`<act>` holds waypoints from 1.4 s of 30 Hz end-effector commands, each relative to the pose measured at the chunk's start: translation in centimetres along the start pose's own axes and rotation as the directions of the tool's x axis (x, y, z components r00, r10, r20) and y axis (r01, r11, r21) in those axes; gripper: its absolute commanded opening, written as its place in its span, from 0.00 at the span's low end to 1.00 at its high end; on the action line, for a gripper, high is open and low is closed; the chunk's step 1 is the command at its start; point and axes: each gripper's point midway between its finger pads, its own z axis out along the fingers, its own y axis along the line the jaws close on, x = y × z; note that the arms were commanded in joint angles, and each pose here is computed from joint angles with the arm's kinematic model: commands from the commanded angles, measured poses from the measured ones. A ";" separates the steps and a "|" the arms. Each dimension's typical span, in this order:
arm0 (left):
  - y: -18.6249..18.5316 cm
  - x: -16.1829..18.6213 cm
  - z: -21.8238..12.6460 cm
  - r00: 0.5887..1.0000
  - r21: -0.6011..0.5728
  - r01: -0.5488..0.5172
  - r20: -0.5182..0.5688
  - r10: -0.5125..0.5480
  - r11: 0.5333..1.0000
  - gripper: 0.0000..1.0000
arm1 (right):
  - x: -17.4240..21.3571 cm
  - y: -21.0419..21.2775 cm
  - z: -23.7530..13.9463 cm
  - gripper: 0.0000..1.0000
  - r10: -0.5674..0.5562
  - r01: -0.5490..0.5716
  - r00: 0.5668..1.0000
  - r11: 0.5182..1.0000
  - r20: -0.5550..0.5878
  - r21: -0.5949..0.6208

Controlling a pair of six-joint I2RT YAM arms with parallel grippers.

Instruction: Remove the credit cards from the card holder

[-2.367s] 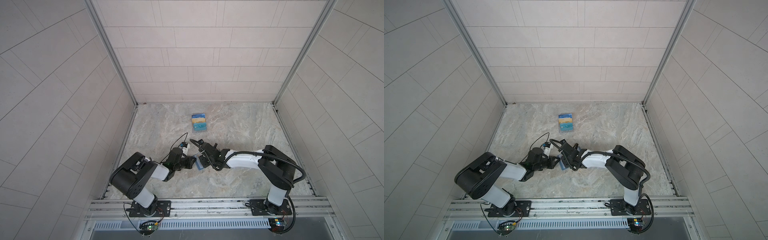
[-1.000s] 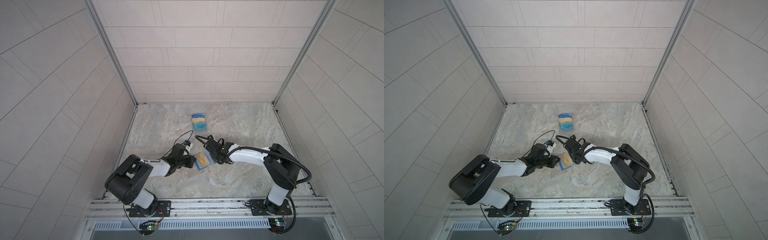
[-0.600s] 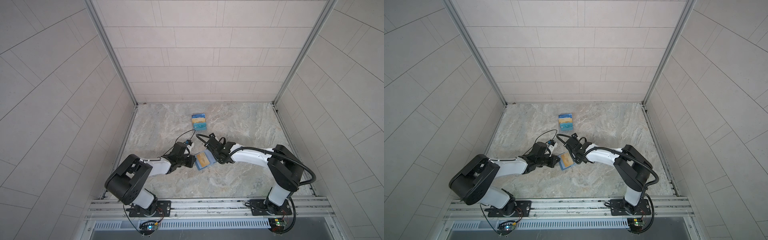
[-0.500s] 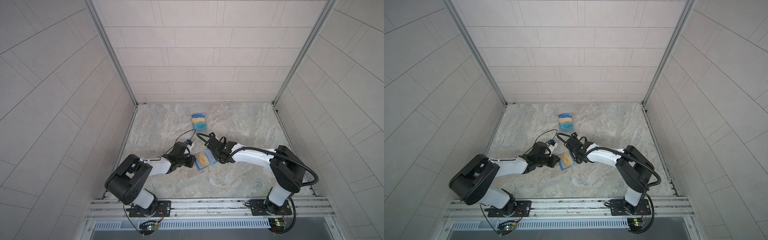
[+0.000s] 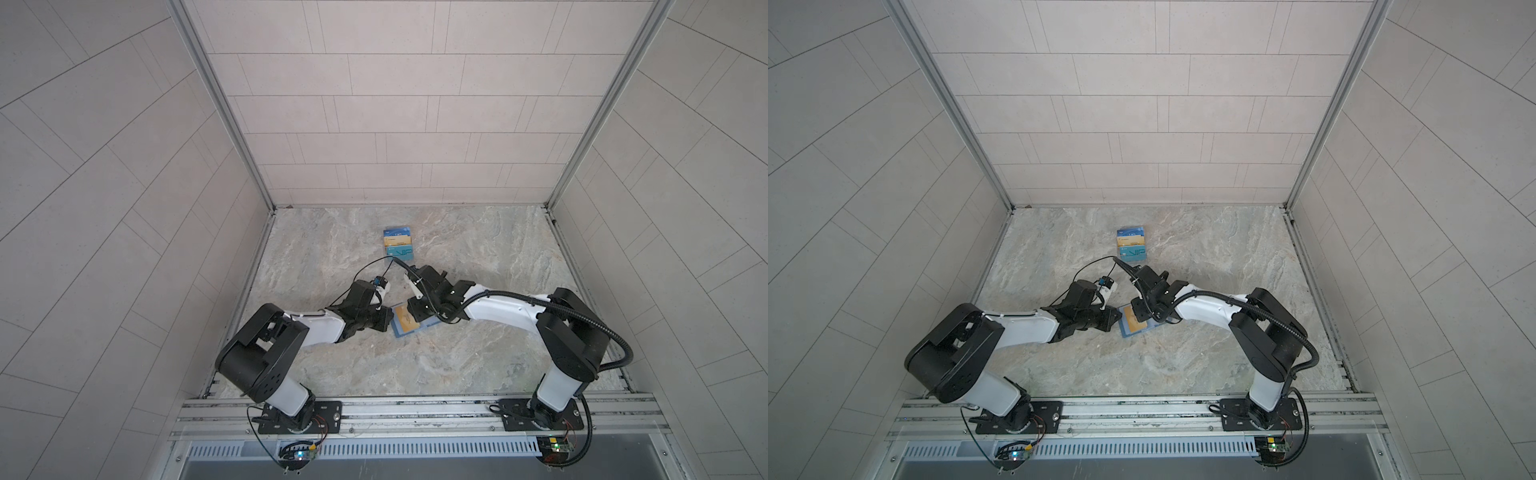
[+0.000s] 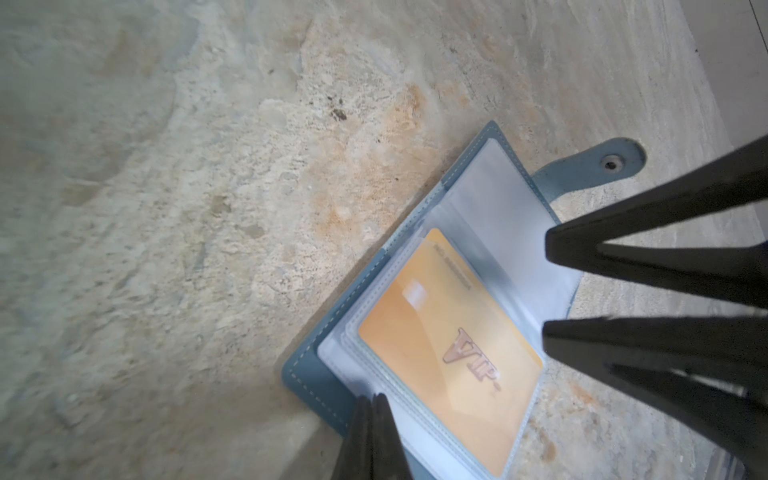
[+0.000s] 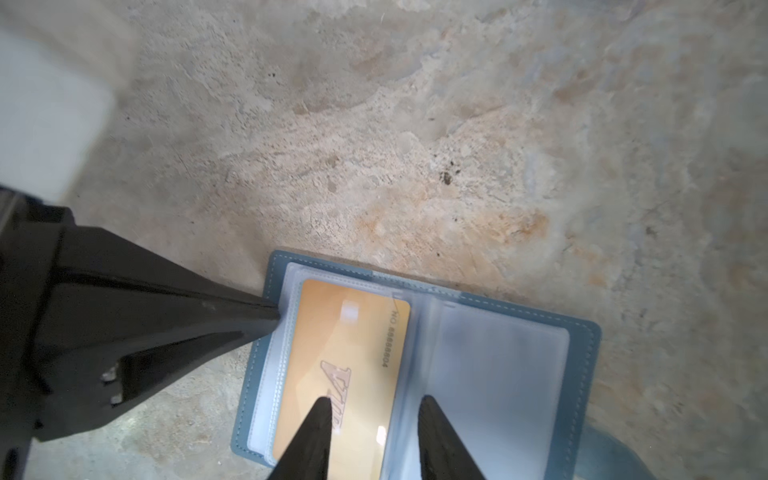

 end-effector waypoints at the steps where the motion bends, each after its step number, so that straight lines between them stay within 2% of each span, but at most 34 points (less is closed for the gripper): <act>1: 0.3 -0.2 0.5 1.000 -0.018 -0.021 -0.013 0.021 1.000 0.00 | 1.0 -0.1 1.0 0.37 0.083 -0.085 0.996 0.995 -0.041 -0.050; 13: 0.0 -0.1 0.9 1.000 0.008 -0.011 -0.023 0.012 1.000 0.00 | 3.4 -0.4 2.7 0.35 0.172 -0.184 0.977 0.980 -0.129 -0.083; 32: -0.5 1.5 -0.4 0.999 0.033 -0.010 -0.043 0.012 0.999 0.01 | 3.9 2.0 1.4 0.34 0.251 -0.299 0.947 0.918 -0.201 -0.260; 42: -0.9 0.6 -1.1 0.999 0.030 -0.026 -0.028 0.027 0.999 0.01 | 3.6 0.8 1.2 0.34 0.290 -0.335 0.936 0.908 -0.200 -0.251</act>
